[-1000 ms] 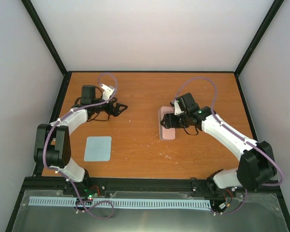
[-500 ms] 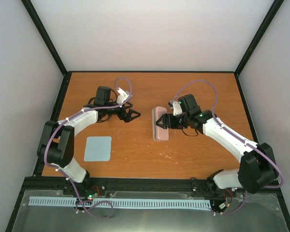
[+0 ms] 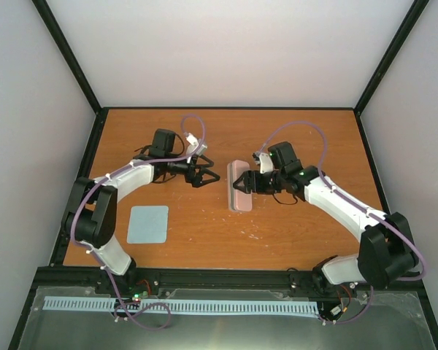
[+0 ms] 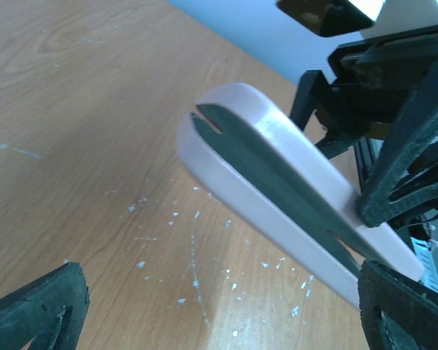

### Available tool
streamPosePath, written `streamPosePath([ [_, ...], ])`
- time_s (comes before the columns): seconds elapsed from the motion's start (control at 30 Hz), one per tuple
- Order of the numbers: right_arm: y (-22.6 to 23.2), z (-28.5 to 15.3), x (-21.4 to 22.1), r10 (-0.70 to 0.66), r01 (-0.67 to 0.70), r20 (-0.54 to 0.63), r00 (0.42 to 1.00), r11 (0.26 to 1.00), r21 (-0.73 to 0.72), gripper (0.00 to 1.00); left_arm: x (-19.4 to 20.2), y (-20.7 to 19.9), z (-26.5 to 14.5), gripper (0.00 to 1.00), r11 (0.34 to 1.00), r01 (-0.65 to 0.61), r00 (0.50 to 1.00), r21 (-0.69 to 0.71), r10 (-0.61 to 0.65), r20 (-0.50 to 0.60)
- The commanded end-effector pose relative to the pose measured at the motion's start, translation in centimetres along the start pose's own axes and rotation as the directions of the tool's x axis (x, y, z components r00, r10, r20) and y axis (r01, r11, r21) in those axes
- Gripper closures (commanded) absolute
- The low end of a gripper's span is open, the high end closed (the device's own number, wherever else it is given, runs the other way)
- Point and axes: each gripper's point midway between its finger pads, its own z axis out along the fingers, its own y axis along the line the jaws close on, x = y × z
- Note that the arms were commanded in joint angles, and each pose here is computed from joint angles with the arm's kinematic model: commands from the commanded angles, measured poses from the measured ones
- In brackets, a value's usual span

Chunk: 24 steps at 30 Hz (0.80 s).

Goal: Organize the sunglasses
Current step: Open the sunglasses case.

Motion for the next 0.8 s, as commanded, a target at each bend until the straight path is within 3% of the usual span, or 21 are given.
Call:
streamPosePath([
  [0.0,2.0,0.1,-1.8,-0.043,0.044,0.025,0.999,0.998,-0.051,0.64,-1.0,-2.0,1.5,0.0,0.995,-0.025,1.0,0.096,0.026,-0.003],
  [0.23,3.3,0.6,-1.3,-0.067,0.067,0.0,0.998,0.995,-0.074,0.64,-0.4,-2.1,3.1,0.0,0.994,-0.035,0.999,0.1,0.038,-0.025],
  [0.77,6.1,-0.8,-0.2,-0.105,0.097,-0.028,0.994,0.974,-0.205,0.65,2.1,3.1,4.9,0.0,0.999,-0.032,0.994,-0.043,0.027,-0.11],
])
